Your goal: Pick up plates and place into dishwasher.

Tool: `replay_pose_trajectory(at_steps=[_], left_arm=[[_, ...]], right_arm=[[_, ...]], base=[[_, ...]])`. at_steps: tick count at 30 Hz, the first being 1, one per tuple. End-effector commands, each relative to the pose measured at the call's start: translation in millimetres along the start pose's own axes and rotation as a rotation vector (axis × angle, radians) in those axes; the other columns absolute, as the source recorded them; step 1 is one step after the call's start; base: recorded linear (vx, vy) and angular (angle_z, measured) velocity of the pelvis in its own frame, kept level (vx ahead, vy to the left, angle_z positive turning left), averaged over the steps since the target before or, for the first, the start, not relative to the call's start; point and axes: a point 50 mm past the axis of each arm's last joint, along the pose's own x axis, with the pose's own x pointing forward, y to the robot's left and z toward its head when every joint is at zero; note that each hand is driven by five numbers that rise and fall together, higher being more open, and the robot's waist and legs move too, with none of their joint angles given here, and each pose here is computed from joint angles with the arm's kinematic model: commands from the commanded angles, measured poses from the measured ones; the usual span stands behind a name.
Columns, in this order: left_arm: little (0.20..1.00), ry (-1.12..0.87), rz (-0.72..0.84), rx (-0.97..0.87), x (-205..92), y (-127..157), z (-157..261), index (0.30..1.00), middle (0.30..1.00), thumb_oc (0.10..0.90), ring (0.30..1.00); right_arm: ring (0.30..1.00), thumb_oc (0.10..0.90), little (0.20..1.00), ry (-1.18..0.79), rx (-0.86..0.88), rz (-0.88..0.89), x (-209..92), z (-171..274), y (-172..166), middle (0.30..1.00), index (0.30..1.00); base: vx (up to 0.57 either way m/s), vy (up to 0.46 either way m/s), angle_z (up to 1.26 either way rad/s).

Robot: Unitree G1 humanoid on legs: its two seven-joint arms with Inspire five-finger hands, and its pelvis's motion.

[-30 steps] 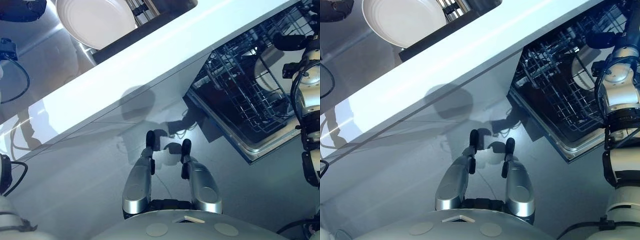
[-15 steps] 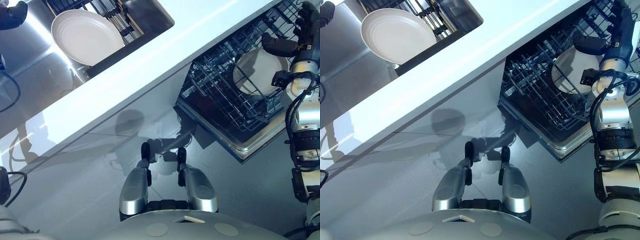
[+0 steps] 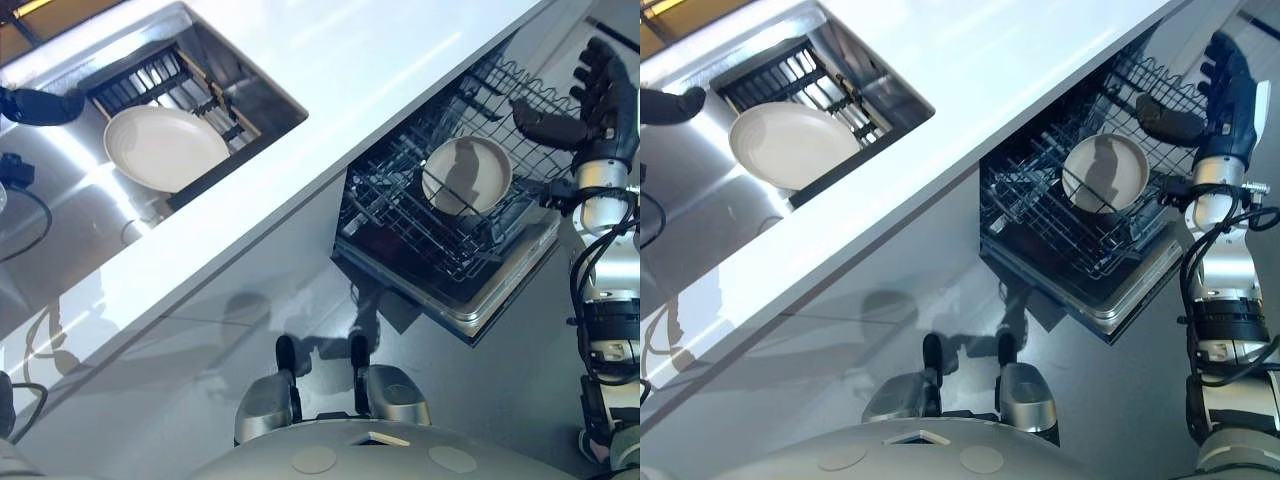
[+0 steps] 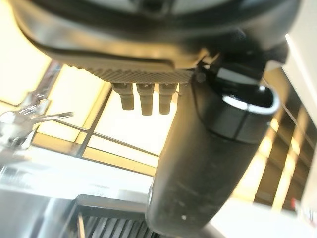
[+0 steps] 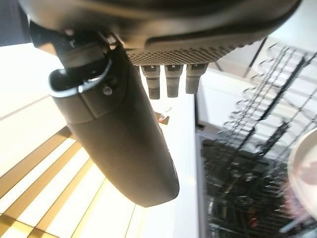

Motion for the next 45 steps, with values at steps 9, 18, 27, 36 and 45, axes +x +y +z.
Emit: replay_pose_trajectory(at_steps=[9, 18, 27, 36, 45], left_arm=[[0.900, -0.242, -0.005, 0.709, 4.6, 92.9, 47.1, 0.900, 0.900, 0.800, 0.900], [0.900, -0.250, -0.172, 0.764, 0.9, 102.5, 72.7, 0.900, 0.900, 0.800, 0.900], [0.900, 0.149, -0.119, -0.003, -9.2, 67.6, -13.5, 0.900, 0.900, 0.800, 0.900], [0.900, 0.370, -0.123, -0.084, -1.7, 45.5, -55.3, 0.900, 0.900, 0.800, 0.900], [0.900, 0.368, 0.094, -0.133, -4.7, 41.0, -60.0, 0.900, 0.900, 0.800, 0.900]], right_arm=[[0.900, 0.800, 0.900, -0.069, -0.022, -0.016, -5.0, 4.3, -23.7, 0.900, 0.900], [0.900, 0.800, 0.900, 0.032, 0.015, -0.026, -10.0, -16.9, -20.1, 0.900, 0.900], [0.900, 0.800, 0.900, 0.146, 0.061, -0.032, -29.1, -47.9, 1.9, 0.900, 0.900], [0.900, 0.800, 0.900, 0.269, 0.044, 0.015, -45.7, -73.7, 10.0, 0.900, 0.900], [0.900, 0.800, 0.900, 0.428, 0.030, 0.061, -89.5, -114.0, 9.2, 0.900, 0.900]], base=[[-0.01, 0.025, -0.05], [0.00, -0.051, 0.02], [0.01, -0.063, 0.12], [0.05, 0.011, 0.04], [0.06, 0.053, -0.10]])
